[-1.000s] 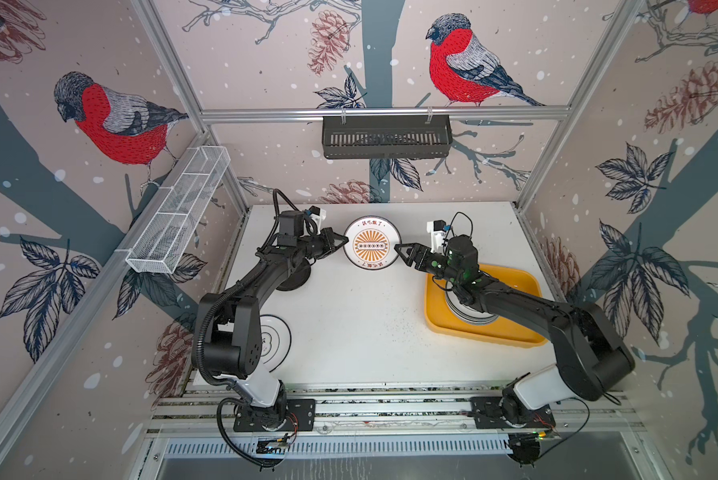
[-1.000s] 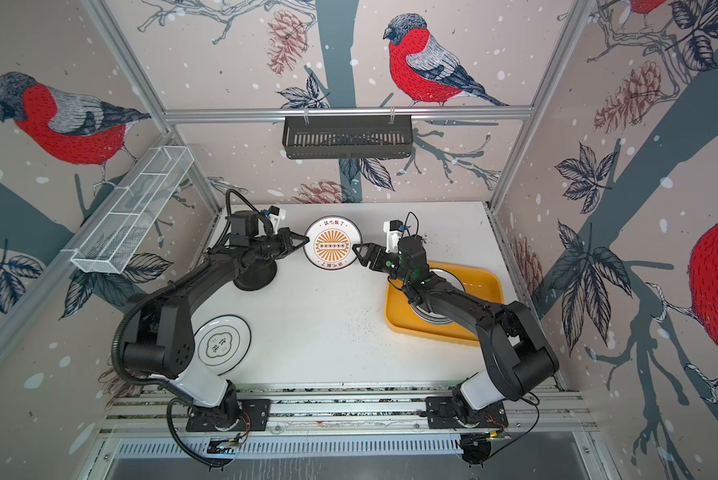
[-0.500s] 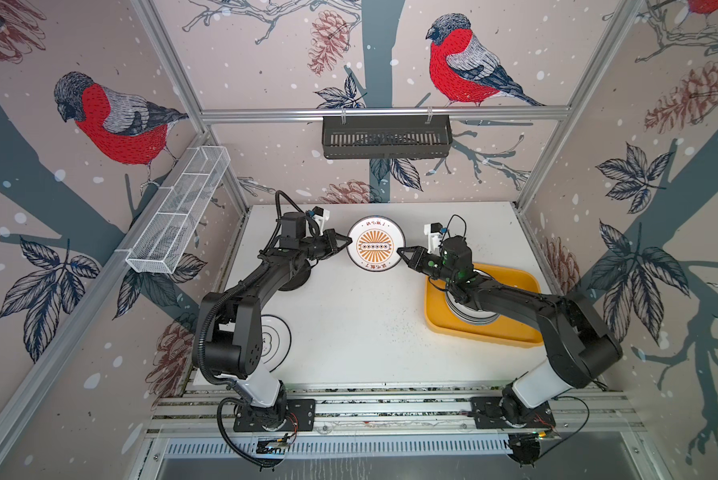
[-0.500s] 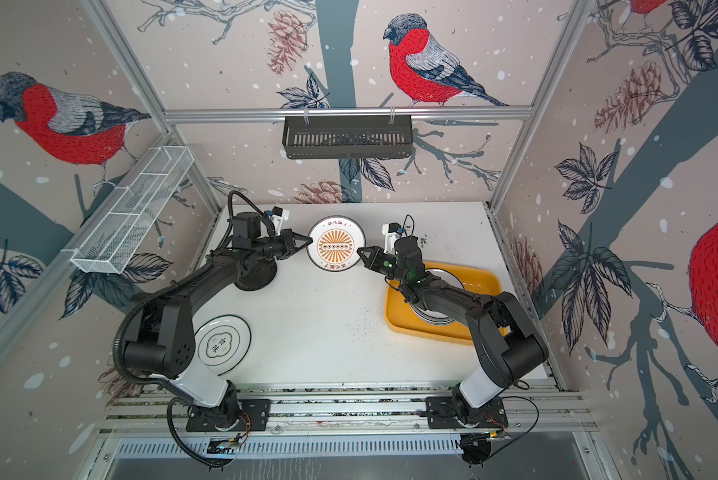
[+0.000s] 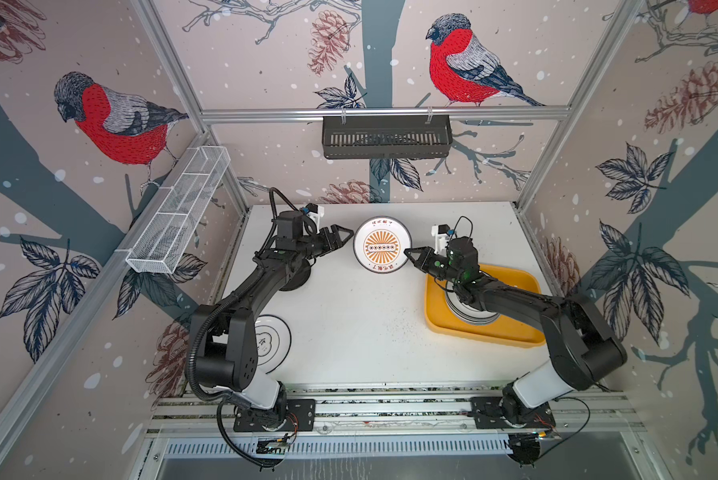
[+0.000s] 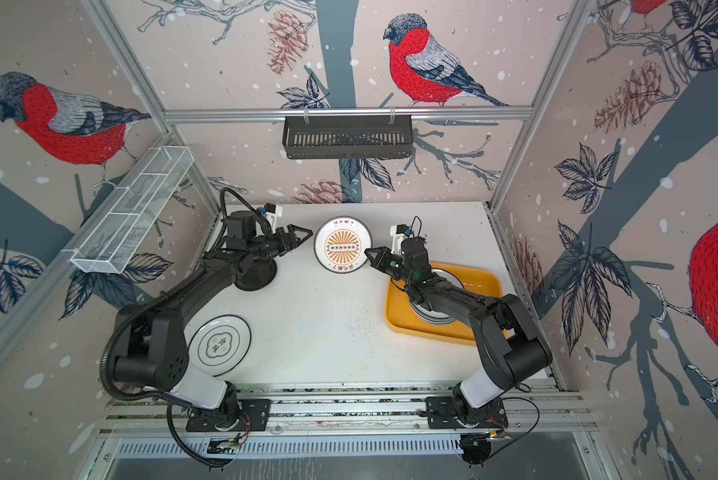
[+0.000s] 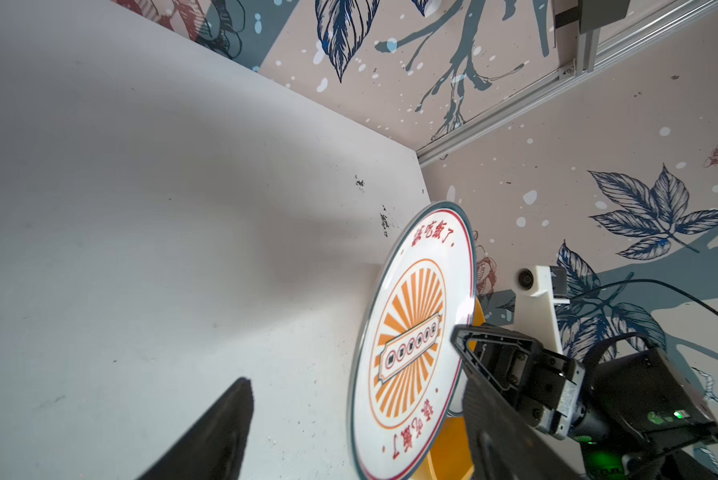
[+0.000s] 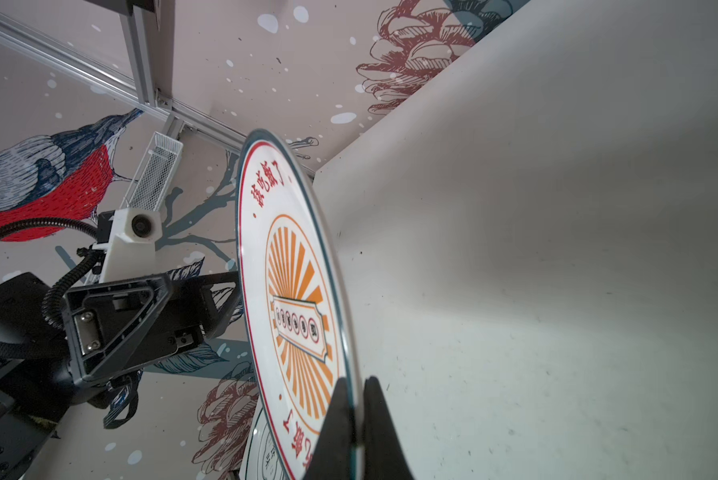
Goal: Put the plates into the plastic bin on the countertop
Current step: 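Close the right gripper on the plate rim and open the left gripper, then lower the orange sunburst plate onto the bin stack with the right gripper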
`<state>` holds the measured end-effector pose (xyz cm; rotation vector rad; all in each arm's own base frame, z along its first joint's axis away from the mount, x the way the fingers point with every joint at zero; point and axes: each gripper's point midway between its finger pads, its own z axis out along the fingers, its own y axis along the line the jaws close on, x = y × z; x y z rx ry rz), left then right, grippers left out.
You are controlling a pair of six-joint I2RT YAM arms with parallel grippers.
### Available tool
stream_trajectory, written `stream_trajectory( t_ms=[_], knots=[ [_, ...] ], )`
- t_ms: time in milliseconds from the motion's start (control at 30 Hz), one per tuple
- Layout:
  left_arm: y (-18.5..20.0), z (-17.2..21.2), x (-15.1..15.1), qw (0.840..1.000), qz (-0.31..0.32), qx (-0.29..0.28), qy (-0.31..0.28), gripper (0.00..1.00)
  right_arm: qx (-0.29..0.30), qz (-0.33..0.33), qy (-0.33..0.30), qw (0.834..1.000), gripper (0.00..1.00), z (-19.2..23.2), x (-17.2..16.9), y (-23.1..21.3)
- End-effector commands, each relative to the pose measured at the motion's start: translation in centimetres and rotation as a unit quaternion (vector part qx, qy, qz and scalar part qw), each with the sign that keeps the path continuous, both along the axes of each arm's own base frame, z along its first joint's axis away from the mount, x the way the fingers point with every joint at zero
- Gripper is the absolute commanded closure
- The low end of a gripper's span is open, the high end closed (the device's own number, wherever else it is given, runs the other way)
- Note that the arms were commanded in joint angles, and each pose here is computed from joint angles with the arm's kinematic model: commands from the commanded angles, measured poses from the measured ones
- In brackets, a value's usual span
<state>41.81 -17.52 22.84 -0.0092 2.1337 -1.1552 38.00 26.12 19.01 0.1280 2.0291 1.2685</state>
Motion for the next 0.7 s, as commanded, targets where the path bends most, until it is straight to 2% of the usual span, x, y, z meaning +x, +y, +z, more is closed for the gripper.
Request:
stream_trajectory(
  t_ms=[0,167,300,433,533,667],
  knots=[
    [0.9,1.2,0.3,0.998,0.025,0.029,-0.046,0.05,0.006,-0.012,-0.023,1.000,0.98,1.8,-0.1,-1.1],
    [0.4,3.6,-0.8,0.994,0.019,0.033,-0.103,0.04,-0.015,-0.041,-0.014,0.999,0.98,2.2,-0.7,-3.7],
    [-3.3,5.0,-3.0,0.988,-0.062,0.011,-0.138,0.04,-0.037,-0.070,0.001,0.997,0.98,2.0,-1.8,-6.0],
    [-7.5,4.9,-5.4,0.978,-0.153,-0.009,-0.139,0.04,-0.037,-0.101,0.020,0.994,0.98,1.6,-3.2,-8.4],
    [-10.2,4.2,-7.2,0.971,-0.198,-0.009,-0.135,0.04,-0.040,-0.121,0.042,0.991,0.98,0.8,-4.2,-10.2],
    [-13.2,3.3,-9.7,0.959,-0.242,0.024,-0.144,0.04,-0.042,-0.151,0.065,0.985,0.97,-0.1,-5.4,-12.6]
  ],
)
